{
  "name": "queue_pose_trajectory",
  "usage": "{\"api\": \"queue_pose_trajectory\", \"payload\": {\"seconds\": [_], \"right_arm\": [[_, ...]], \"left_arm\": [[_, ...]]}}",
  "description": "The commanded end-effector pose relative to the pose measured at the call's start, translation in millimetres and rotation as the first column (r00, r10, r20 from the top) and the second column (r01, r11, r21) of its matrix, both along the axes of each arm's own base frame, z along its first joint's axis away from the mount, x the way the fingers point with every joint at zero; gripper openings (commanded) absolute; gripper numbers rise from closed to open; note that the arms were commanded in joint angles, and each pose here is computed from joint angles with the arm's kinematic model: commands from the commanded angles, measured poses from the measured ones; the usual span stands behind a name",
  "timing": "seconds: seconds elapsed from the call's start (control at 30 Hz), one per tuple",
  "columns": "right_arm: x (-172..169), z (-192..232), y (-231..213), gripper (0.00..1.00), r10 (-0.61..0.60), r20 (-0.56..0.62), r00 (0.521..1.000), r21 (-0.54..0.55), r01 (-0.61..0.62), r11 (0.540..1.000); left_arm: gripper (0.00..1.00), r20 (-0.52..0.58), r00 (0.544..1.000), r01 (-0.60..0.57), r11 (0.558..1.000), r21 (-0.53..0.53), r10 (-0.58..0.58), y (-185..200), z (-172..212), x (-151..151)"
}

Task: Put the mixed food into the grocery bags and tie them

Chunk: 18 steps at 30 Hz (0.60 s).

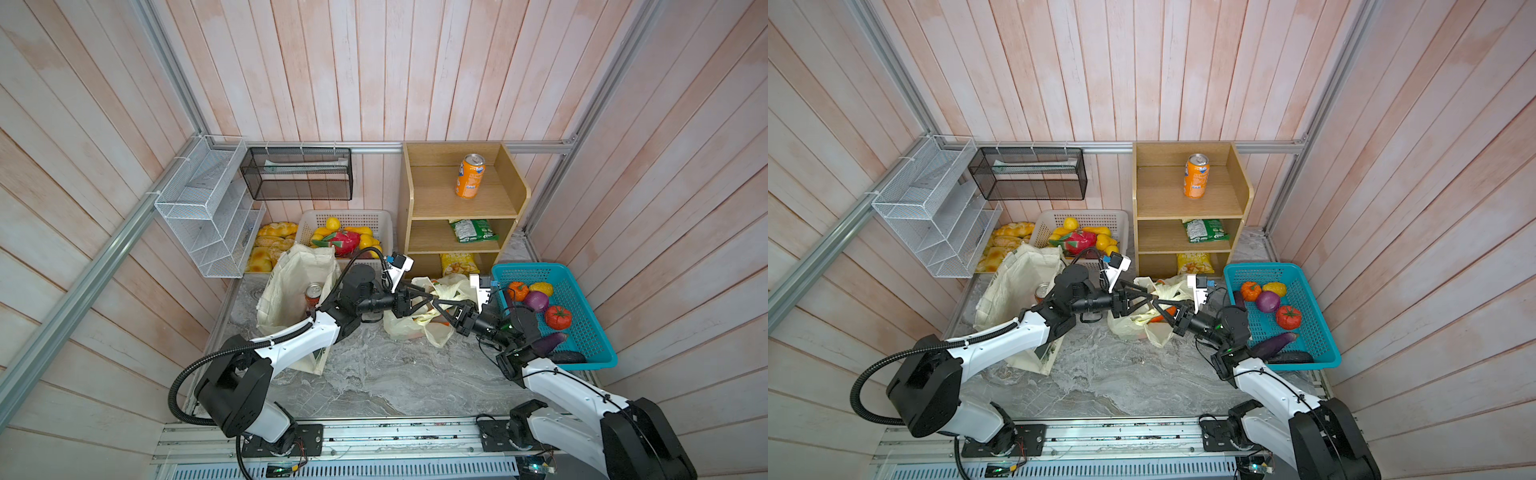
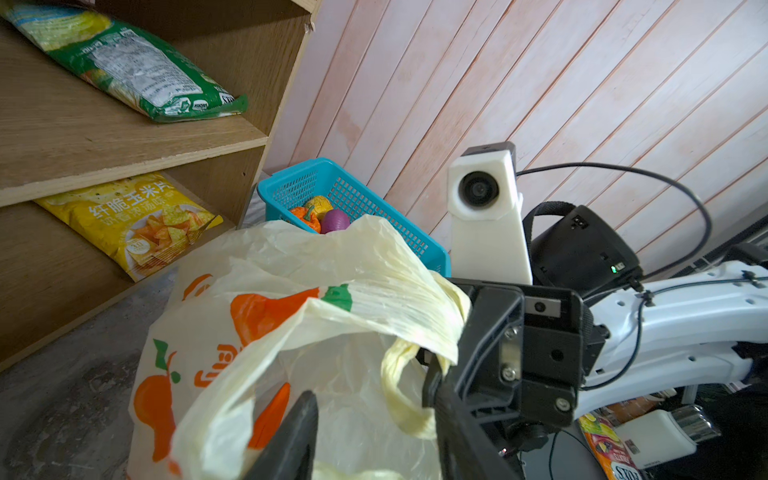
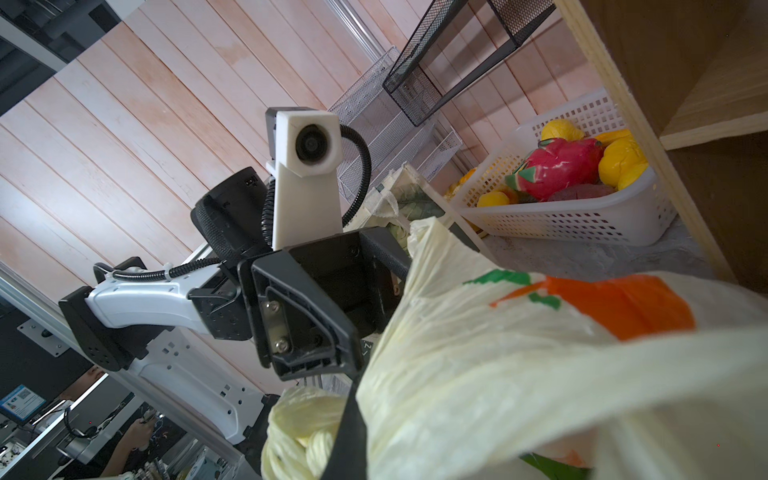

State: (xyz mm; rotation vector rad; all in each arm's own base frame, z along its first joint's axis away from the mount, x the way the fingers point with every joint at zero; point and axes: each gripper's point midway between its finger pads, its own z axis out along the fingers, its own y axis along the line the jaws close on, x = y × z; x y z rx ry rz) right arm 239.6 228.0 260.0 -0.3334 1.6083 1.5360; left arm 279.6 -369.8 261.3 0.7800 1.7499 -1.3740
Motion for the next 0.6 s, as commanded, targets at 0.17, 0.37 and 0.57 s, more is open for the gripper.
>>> {"api": "queue_pose_trajectory", "payload": {"seconds": [0.17, 0.37, 0.57], "right_arm": [[-0.8, 16.8, 1.3, 0.0, 0.016, 0.071, 0.997, 0.01, -0.017, 1.0], [-0.6, 15.7, 1.6, 0.0, 0.018, 0.068, 0.998, 0.008, -0.019, 1.0], [0.1, 13.7, 1.8, 0.0, 0.018, 0.06, 0.998, 0.003, -0.018, 1.0]], "left_arm": [[0.43, 0.023, 0.998, 0.061, 0.996, -0.06, -0.059, -11.3, 17.5, -3.4], [0.27, 0.012, 0.996, 0.086, 0.993, -0.076, -0.085, -13.7, 17.0, -6.3], [0.13, 0.008, 0.995, 0.099, 0.992, -0.081, -0.099, -15.6, 17.0, -6.9]]}}
